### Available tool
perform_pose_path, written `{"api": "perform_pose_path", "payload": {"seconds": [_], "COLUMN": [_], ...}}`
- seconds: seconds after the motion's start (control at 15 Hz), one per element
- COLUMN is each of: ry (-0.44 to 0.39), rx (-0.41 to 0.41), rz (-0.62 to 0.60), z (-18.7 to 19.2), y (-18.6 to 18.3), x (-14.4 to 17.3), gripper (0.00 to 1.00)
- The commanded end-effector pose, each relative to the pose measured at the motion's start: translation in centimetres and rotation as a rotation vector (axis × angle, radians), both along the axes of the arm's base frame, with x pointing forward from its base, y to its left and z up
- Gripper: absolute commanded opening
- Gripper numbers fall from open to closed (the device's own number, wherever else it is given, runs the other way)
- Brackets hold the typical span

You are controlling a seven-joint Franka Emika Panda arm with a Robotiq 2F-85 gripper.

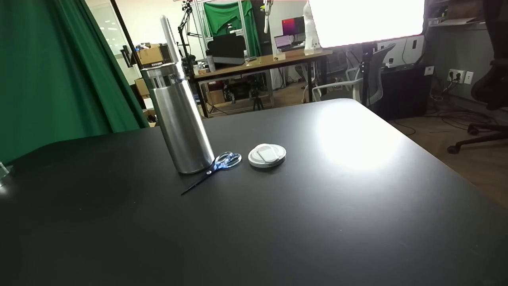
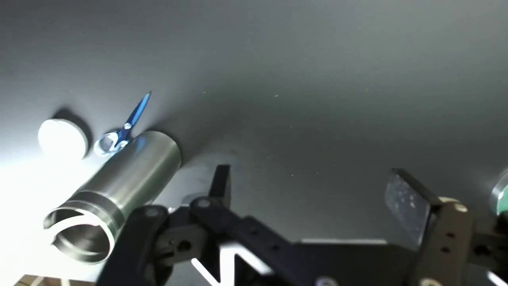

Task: Stir the contents in the flusk.

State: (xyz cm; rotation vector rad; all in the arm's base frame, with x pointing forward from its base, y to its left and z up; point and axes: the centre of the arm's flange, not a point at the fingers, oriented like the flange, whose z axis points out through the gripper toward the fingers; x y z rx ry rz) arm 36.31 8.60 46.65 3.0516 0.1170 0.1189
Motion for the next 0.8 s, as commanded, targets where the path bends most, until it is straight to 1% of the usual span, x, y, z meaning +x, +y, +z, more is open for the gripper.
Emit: {"api": "perform_pose_path", "payload": {"seconds": [0.0,0.2,0.4,0.6,0.73], "ry": [-0.031,-0.065,-0.044,-0.055,-0.064], "rx": [-0.041,0.007,0.027,0.045,0.057], "rz": [-0.044,-0.072,-0.129,-0.174,-0.196], "z": [3.1,5.0,7.0,8.2,8.2], "y": [-5.9,-11.6,-16.6,-20.4,-22.2], "x": [4.2,7.8,11.8,15.2,16.9], "gripper": [1.0,1.0,1.0,1.0,1.0]}}
